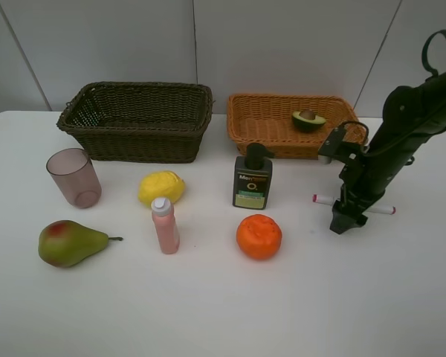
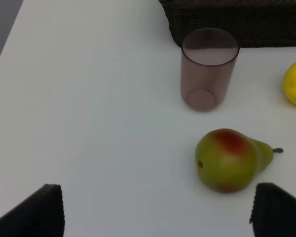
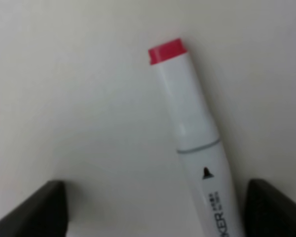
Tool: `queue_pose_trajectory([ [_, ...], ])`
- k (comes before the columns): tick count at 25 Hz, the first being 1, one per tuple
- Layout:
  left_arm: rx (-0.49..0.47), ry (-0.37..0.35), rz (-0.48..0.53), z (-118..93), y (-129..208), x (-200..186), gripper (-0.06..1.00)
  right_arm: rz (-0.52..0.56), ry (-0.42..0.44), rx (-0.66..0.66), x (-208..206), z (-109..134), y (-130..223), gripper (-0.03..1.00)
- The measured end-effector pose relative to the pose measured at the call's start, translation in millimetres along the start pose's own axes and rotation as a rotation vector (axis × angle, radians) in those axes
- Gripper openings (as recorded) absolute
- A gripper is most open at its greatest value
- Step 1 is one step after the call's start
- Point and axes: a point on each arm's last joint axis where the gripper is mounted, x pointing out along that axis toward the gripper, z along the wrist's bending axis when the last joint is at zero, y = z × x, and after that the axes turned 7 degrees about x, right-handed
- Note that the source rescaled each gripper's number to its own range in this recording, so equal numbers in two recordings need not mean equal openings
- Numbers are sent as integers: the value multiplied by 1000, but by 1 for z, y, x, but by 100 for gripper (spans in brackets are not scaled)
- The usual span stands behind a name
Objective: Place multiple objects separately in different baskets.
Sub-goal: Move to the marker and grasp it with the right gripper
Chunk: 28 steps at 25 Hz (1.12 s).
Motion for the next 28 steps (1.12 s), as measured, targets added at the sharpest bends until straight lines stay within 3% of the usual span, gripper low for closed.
queue_pose_trajectory([
  [8, 0, 0, 0, 0, 0, 0, 100, 17, 2, -19, 0, 0, 2, 2],
  [28, 0, 0, 0, 0, 0, 0, 100, 22, -3, -19, 0, 0, 2, 0],
])
